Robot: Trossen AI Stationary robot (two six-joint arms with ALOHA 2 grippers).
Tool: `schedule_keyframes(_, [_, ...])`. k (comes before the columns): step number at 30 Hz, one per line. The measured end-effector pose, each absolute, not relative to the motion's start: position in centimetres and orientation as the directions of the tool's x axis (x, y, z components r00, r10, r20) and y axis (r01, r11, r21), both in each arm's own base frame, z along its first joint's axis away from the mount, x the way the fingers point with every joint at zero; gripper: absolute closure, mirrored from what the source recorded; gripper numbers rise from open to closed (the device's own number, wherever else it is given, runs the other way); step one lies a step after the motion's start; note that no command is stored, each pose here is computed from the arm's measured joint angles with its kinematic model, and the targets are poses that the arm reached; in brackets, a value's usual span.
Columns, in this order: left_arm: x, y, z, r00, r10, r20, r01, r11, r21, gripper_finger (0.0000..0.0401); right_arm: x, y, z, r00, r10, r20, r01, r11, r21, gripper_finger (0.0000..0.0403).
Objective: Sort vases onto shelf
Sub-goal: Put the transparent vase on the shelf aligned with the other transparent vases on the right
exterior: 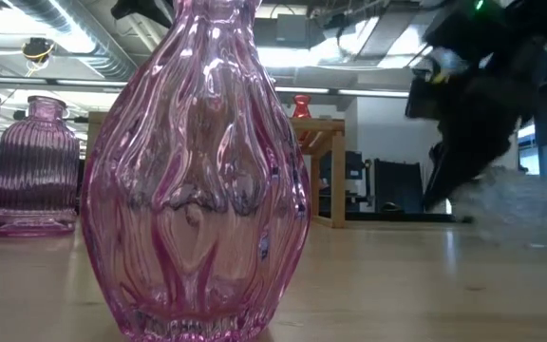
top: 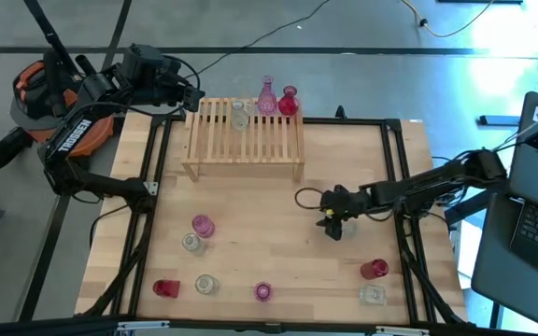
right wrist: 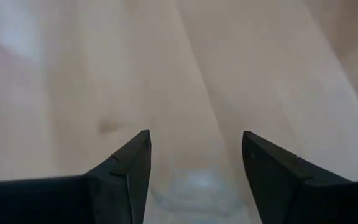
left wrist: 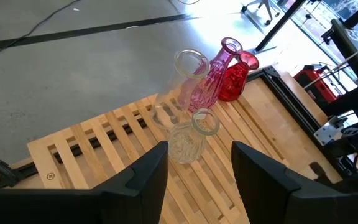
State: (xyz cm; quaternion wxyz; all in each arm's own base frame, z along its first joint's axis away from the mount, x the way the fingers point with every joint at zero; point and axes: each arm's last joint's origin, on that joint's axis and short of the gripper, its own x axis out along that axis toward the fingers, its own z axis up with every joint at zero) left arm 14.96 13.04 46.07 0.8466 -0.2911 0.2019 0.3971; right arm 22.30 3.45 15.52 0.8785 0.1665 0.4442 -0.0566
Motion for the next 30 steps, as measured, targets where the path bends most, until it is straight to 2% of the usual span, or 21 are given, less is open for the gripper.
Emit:
schedule_keyframes(7, [15.0,13.0,46.1,0.603,0.555,-0.573,-0.790,0.515,-0.333,0.0232,22.7,4.7,13.1,0.527,-0.021,-0.850,0.240,0.963,0.125,0.0201])
schedule_keyframes(11, [15.0,13.0,46.1,0.603,0.555,-0.573,-0.790,0.515,-0.333,0.0232,23.0,5.0,13.2,0.563,-0.043,-0.826,0.241,0.964,0.114,0.0201])
schedule_keyframes(16, [15.0,13.0,46.1,0.603,0.555,-0.573,-0.790,0.515,-0.332,0.0232,23.7,4.5,16.3,0.640,-0.117,-0.760,0.283,0.955,0.090,0.0201])
schedule_keyframes(19, [15.0,13.0,46.1,0.603,0.555,-0.573,-0.790,0.515,-0.333,0.0232,23.4,3.7,19.0,0.617,-0.186,-0.765,0.313,0.949,0.022,0.0201])
schedule_keyframes(21, [15.0,13.0,46.1,0.603,0.555,-0.573,-0.790,0.515,-0.333,0.0232,22.7,3.0,21.1,0.554,-0.249,-0.795,0.354,0.934,-0.046,0.0201])
schedule_keyframes(26, [15.0,13.0,46.1,0.603,0.555,-0.573,-0.790,0.515,-0.333,0.0232,19.4,1.4,24.7,0.283,-0.356,-0.891,0.482,0.856,-0.189,0.0201])
schedule_keyframes(30, [15.0,13.0,46.1,0.603,0.555,-0.573,-0.790,0.515,-0.333,0.0232,17.1,1.3,24.8,0.203,-0.298,-0.933,0.521,0.839,-0.155,0.0201])
